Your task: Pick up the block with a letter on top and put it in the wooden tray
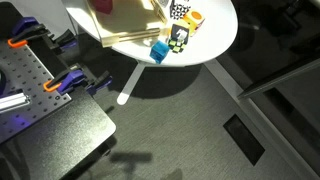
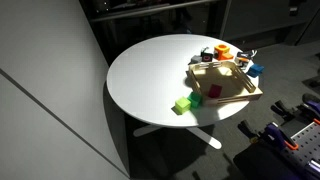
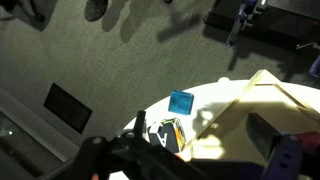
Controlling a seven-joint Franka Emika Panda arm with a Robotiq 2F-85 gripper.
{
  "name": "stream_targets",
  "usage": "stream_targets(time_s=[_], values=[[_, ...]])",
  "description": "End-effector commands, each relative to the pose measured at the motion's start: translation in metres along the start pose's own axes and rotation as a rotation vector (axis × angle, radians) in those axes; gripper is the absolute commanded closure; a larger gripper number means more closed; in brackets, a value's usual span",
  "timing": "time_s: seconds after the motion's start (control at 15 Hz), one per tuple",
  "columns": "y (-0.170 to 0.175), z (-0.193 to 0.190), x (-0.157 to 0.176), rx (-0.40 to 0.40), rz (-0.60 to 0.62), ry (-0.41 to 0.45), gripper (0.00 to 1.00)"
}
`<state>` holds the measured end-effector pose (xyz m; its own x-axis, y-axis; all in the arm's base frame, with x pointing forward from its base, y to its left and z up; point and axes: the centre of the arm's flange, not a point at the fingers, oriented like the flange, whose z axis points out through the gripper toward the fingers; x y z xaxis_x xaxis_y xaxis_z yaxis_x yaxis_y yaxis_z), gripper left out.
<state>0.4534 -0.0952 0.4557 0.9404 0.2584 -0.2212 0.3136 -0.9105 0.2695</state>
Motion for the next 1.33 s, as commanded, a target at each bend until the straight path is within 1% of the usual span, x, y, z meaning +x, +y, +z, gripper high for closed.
stream_targets(time_s=[0.0, 0.4, 0.73, 1.27], values=[[0.000, 0.000, 0.000, 0.000, 0.000, 0.001, 0.00], [0.000, -0.001, 0.000, -0.001, 0.000, 0.001, 0.00], [0.007, 0.015, 0.011, 0.003, -0.008, 0.018, 0.00], [0.016, 0.051, 0.039, 0.005, 0.001, 0.107, 0.00]])
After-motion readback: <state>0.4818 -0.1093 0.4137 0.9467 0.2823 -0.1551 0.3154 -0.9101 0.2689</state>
